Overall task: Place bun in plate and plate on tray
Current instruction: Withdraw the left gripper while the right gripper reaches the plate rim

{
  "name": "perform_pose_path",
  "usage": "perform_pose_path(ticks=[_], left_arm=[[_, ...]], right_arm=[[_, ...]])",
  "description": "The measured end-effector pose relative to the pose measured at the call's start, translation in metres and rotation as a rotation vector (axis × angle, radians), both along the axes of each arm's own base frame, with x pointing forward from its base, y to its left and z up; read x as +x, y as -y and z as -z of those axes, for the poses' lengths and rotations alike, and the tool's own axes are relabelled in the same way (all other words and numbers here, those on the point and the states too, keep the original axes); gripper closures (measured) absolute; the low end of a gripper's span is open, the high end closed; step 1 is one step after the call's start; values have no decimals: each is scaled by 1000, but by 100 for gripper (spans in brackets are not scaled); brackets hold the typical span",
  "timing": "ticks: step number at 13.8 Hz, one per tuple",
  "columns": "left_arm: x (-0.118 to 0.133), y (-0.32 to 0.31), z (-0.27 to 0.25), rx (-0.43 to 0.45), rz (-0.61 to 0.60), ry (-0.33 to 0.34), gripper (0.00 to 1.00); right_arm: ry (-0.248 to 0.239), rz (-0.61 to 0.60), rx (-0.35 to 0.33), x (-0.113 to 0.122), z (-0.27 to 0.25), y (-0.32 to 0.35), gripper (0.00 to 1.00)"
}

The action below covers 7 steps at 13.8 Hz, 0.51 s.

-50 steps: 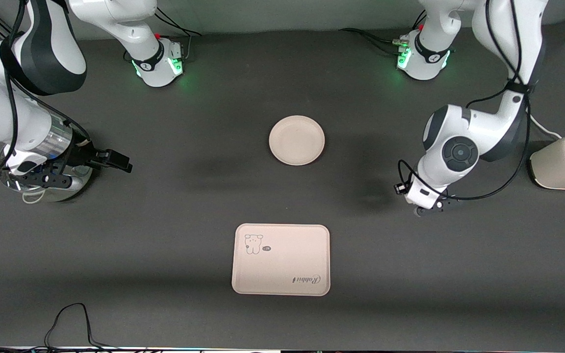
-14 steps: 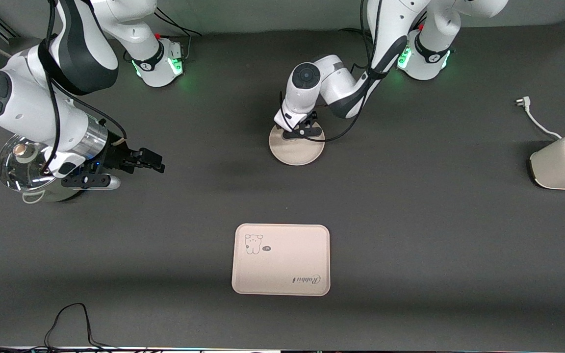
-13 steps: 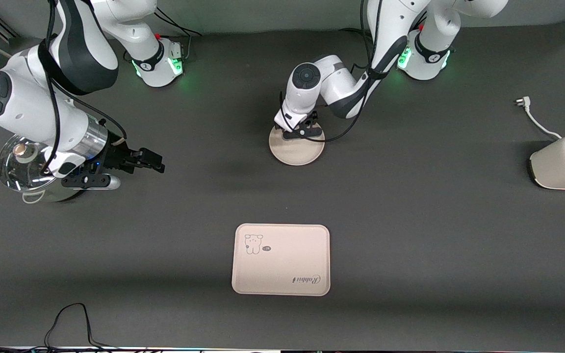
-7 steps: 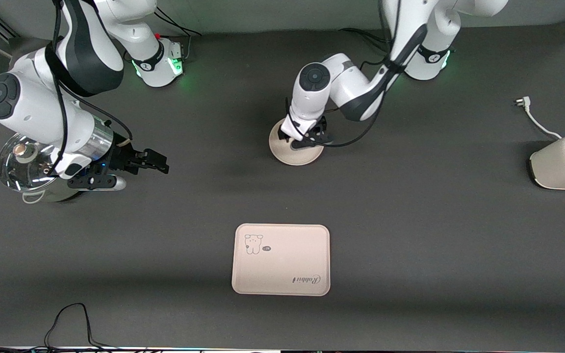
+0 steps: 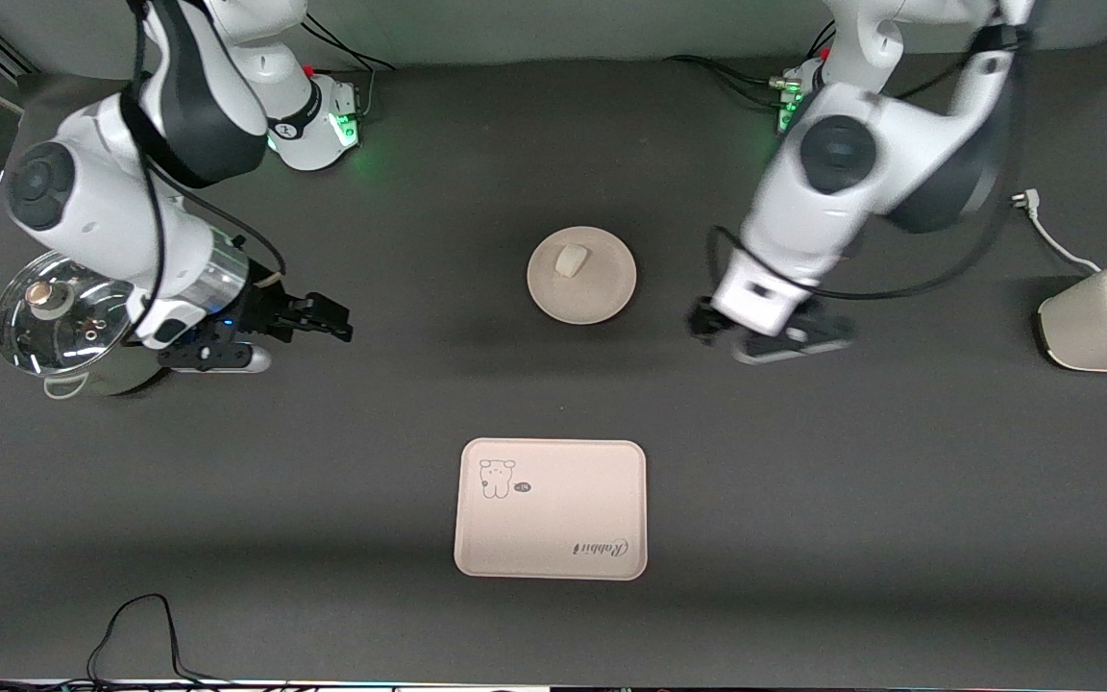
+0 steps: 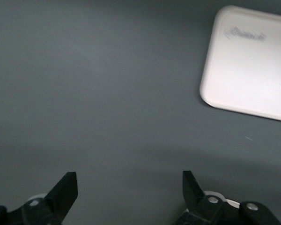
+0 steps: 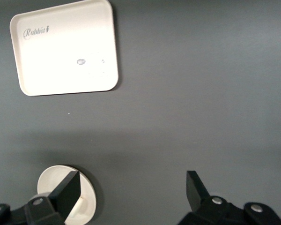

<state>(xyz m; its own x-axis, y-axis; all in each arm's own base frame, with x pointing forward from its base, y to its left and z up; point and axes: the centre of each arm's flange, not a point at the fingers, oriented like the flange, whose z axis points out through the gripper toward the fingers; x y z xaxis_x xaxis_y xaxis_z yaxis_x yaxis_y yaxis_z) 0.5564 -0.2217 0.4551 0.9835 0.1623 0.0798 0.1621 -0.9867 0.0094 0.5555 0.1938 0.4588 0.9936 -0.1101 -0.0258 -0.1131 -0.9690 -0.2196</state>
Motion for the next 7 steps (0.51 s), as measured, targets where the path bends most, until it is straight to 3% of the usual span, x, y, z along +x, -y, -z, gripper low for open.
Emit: perform_pose_path(ticks=[2,4,7], left_arm=[[18,-91,-14,26,30,-21,0],[19,-160,-28,39,10,-57,0],[14,-204,-61,62,-9,-95,0]], right_arm=[[-9,-39,-4,-6,24,-38,0],[-8,-75,-7,-18,52,-80,0],[10,-73,-12,-49,104,-122,0]])
